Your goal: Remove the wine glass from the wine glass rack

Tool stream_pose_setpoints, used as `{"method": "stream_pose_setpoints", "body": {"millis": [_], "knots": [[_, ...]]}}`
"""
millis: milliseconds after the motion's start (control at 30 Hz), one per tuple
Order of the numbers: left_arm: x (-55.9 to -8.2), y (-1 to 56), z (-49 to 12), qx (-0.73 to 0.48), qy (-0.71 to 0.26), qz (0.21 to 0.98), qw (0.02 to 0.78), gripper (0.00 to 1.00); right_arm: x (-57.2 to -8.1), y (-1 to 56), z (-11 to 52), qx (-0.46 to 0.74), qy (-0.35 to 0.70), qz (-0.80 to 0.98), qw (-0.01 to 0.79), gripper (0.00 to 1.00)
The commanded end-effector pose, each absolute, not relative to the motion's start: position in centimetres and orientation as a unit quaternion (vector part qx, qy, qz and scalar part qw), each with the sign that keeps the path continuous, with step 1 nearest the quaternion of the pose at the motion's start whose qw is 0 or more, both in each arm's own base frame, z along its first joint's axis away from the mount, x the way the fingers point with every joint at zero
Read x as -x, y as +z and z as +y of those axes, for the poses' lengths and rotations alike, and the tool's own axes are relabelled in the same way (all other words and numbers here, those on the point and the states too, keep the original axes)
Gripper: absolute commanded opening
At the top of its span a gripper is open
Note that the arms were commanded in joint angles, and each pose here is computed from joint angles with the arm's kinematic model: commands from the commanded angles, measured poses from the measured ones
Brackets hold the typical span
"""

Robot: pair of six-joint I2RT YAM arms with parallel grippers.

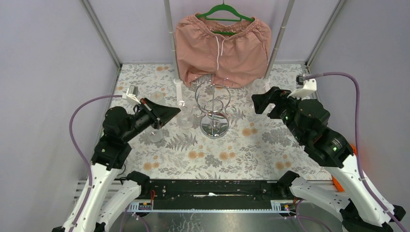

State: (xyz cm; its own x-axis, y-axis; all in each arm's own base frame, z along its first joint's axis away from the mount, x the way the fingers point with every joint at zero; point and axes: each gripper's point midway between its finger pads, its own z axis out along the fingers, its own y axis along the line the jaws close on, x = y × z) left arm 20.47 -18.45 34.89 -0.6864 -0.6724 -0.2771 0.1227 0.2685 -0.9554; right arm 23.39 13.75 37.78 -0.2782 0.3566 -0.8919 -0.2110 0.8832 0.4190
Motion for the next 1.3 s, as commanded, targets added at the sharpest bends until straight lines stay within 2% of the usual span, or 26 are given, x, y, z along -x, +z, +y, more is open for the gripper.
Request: {"method": "stream_pose_setpoints", "body": {"millis": [0, 400, 733, 1000, 1267], "knots": [[-18.4, 39.9, -17.9, 0.158, -0.603, 0.682, 0.382, 0.0, -23.6, 38.8, 15.1, -0.049, 0.276, 0.749, 0.6, 0.95], [-17.3, 47.0, -18.1, 0.106, -0.637, 0.636, 0.423, 0.0, -23.2, 38.5, 16.1, -0.051, 0.308, 0.748, 0.585, 0.95], [-17.5, 55.1, -19.3, 0.029, -0.702, 0.548, 0.453, 0.0, -22.8, 38.7, 17.1, -0.07, 0.367, 0.719, 0.586, 0.95], [-18.8, 58.0, -22.1, -0.041, -0.783, 0.47, 0.405, 0.0, -22.5, 39.3, 16.4, -0.097, 0.407, 0.666, 0.617, 0.96], [-18.7, 59.2, -22.6, -0.125, -0.851, 0.36, 0.362, 0.0, -21.4, 42.8, 16.5, -0.056, 0.43, 0.616, 0.658, 0.95]]}}
